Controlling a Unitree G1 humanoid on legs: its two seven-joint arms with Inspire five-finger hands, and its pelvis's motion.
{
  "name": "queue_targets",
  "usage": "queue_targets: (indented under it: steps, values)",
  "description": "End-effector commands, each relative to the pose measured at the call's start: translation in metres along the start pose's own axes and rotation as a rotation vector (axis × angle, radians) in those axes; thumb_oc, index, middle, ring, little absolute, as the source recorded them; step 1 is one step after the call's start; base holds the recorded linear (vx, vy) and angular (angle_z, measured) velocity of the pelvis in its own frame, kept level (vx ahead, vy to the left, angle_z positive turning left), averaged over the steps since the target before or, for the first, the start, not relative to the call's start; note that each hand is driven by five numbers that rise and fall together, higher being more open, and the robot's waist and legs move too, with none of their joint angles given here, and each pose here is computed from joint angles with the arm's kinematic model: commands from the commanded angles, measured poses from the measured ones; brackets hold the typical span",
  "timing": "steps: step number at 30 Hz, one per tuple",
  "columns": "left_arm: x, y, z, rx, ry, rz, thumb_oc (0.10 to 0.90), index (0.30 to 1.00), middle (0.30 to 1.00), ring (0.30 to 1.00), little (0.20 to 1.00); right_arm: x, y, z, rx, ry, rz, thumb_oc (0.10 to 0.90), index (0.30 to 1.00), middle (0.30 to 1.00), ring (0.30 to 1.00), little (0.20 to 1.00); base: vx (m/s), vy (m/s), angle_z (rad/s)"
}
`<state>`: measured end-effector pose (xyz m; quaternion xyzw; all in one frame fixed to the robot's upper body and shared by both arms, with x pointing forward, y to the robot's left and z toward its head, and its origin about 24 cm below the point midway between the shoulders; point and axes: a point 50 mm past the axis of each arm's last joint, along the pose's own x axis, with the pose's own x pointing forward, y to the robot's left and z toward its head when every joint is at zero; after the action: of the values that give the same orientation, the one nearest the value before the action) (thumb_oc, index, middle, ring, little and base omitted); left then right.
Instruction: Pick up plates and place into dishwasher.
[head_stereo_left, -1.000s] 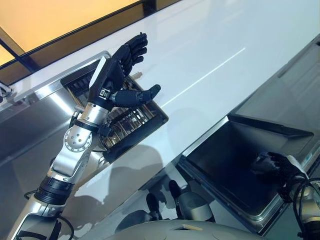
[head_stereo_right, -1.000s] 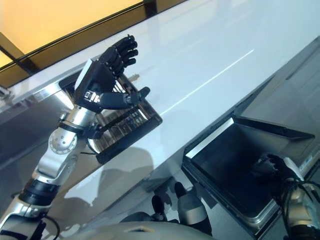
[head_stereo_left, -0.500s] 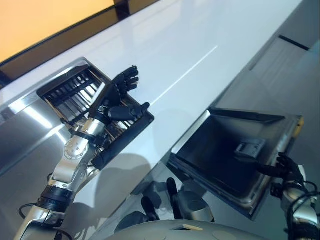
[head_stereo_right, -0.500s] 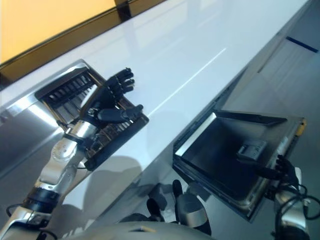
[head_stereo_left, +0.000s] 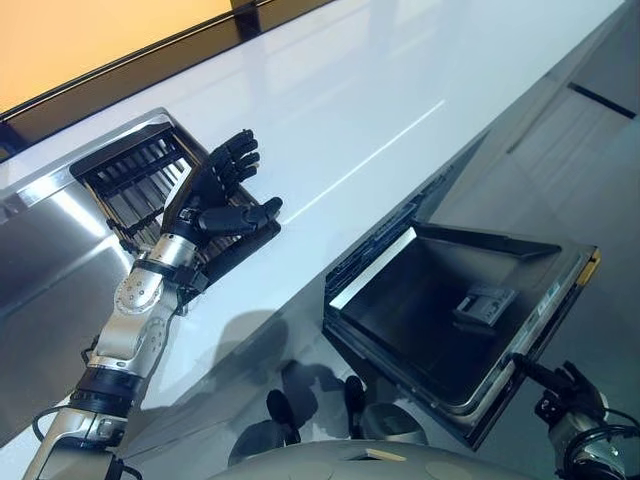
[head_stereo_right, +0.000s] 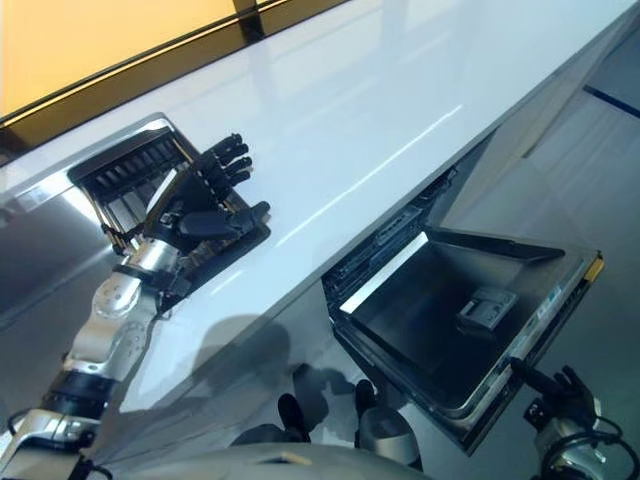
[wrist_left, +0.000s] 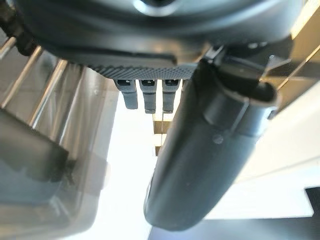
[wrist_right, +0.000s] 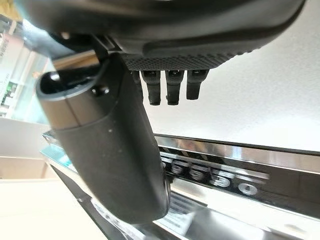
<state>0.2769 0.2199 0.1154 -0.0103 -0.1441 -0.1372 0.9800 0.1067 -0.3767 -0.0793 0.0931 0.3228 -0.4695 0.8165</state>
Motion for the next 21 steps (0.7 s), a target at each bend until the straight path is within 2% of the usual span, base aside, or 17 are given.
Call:
queue_targets:
  steps: [1,6,8,12,16,21]
  values:
    - [0.010,0.008,0.032,0.013,-0.196,0.045,0.800,0.900,0.900,0.900,0.900,0.004,-0.060,0.026,0.153,-0.103,-0.216,0.800,0.900,0.900,0.900,0.900,-0.22,-0.140,0.00]
    - [0.012,0.002,0.047,0.014,-0.251,0.024,0.800,0.900,0.900,0.900,0.900,0.007,-0.057,0.034,0.141,-0.132,-0.277,0.800,0.900,0.900,0.900,0.900,-0.18,-0.009,-0.21]
    - [0.016,0.000,0.051,0.008,-0.267,0.007,0.800,0.900,0.900,0.900,0.900,0.007,-0.055,0.026,0.204,-0.092,-0.264,0.800,0.900,0.900,0.900,0.900,-0.13,0.063,-0.15]
    - [0.024,-0.008,0.062,0.050,-0.293,-0.038,0.800,0.900,0.900,0.900,0.900,0.008,-0.049,0.008,0.283,0.005,-0.190,0.800,0.900,0.900,0.900,0.900,-0.15,0.041,0.02]
    - [0.025,-0.009,0.069,0.065,-0.316,-0.034,0.800,0.900,0.900,0.900,0.900,0.008,-0.044,0.001,0.290,0.055,-0.121,0.800,0.900,0.900,0.900,0.900,-0.10,0.068,-0.01]
    - [0.022,-0.007,0.074,0.062,-0.336,-0.029,0.800,0.900,0.900,0.900,0.900,0.006,-0.031,-0.012,0.345,0.098,0.092,0.800,0.900,0.900,0.900,0.900,-0.01,0.088,-0.03]
